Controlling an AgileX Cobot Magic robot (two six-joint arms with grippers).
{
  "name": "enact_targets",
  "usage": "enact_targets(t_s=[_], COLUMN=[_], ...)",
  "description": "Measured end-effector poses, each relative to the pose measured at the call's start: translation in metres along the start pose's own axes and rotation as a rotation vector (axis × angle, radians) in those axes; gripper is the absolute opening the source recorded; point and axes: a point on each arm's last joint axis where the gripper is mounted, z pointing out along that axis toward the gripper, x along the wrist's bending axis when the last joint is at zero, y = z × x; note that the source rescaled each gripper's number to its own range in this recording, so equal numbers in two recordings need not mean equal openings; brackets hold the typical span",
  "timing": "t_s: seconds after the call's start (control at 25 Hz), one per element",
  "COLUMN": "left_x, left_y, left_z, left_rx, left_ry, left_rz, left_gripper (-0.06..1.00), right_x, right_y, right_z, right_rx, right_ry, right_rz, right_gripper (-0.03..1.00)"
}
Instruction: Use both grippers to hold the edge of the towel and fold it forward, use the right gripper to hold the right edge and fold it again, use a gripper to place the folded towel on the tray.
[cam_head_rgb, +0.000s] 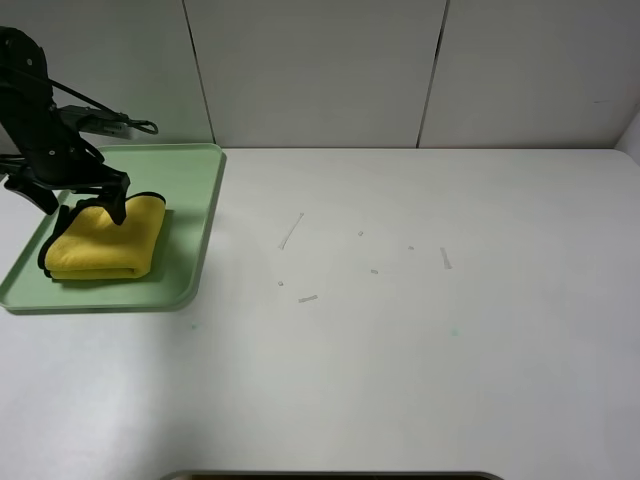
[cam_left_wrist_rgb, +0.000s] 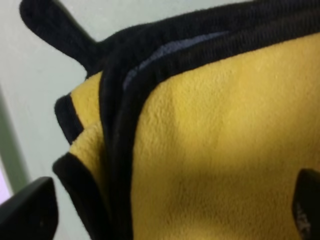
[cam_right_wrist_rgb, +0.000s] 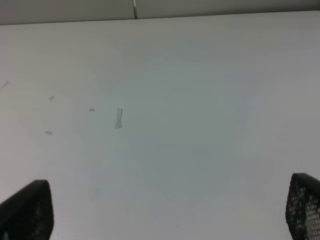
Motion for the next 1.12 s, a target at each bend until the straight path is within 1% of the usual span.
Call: enact_targets(t_s=[0.12,0.24,0.4,0.6,0.76,0.92,1.12], left_x=[0.0,0.002,0.004,0.006,0.003,-0.004,-0.012], left_y=[-0.003,-0.007,-0.016,-0.036,-0.063,-0.097,-0.153], left_z=[-0.005,-0.023,-0.057,-0.103,-0.132,-0.154,-0.185], left_rx=[0.019,0.02,0.01,-0.004,-0.028,-0.073,-0.136], left_ry=[0.0,0.004,0.002,-0.002,-0.021,-0.064,-0.097], left_rz=[-0.001,-0.007,-0.023,-0.039,-0.019,-0.002,-0.018], left_gripper=[0.99,0.99,1.0,1.0,1.0,1.0,1.0], right_x=[0.0,0.0,0.0,0.0,0.0,0.0,0.0], right_y=[0.0,0.0,0.0,0.0,0.0,0.0,0.0], right_z=[0.0,0.0,0.0,0.0,0.0,0.0,0.0], right_rx=[0.0,0.0,0.0,-0.001,-0.001,-0.001,-0.001], right_ry=[0.0,0.0,0.0,0.0,0.0,0.0,0.0], right_rz=[0.0,0.0,0.0,0.0,0.0,0.0,0.0], right_gripper=[1.0,1.0,1.0,1.0,1.0,1.0,1.0])
